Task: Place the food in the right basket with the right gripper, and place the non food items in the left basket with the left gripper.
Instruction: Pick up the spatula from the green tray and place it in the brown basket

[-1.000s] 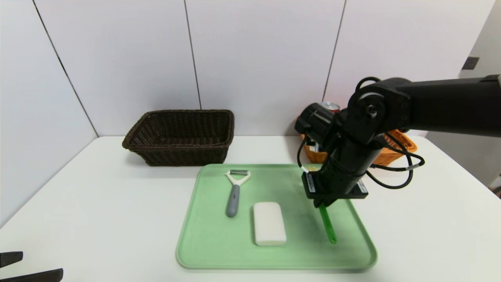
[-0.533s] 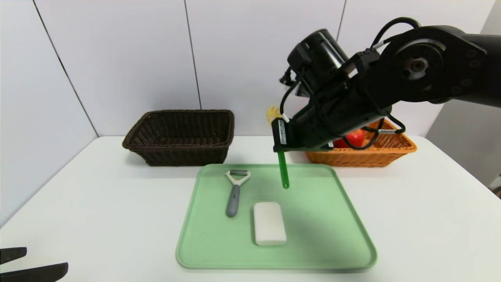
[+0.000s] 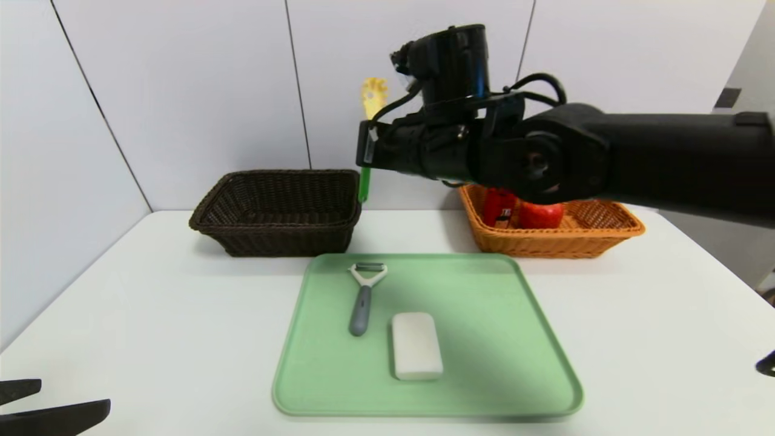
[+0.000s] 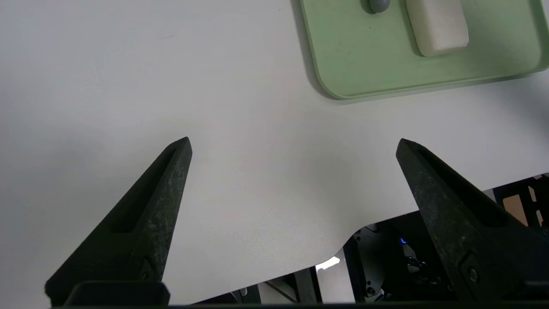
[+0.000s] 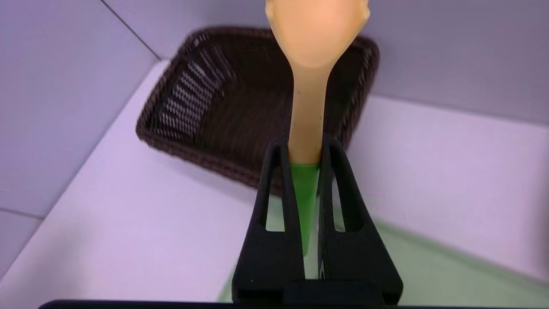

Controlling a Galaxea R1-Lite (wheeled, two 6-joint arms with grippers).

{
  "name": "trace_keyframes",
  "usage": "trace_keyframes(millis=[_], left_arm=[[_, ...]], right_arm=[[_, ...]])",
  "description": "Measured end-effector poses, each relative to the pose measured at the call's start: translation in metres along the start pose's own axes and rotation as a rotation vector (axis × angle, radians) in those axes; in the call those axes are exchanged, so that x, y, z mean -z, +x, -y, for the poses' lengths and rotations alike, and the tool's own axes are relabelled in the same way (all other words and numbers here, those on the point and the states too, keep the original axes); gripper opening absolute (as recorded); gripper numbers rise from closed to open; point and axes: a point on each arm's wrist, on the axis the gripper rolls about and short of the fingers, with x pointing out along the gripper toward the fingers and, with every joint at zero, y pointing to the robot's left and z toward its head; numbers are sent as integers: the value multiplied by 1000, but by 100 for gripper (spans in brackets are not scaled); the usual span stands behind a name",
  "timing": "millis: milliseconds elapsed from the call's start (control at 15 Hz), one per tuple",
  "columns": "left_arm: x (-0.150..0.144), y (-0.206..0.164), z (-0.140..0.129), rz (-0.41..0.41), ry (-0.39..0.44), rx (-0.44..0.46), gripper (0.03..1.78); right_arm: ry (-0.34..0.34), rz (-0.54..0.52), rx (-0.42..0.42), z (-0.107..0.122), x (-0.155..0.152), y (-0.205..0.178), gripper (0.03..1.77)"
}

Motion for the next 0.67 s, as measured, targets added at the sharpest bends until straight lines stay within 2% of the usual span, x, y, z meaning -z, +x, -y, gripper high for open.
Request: trace_keyframes(millis=[267,533,667], left_arm=[[3,1,-1,-24,-4,-8,169],[8,3,-3,-47,-5,-27,169],[9,4,-3,-56,-6,-29,169]], right_arm=[[-98,188,-24,-7,23,44,15],[-166,282,-57,-15,54,74,15],[-224,286,-13,-13,70,86,15]])
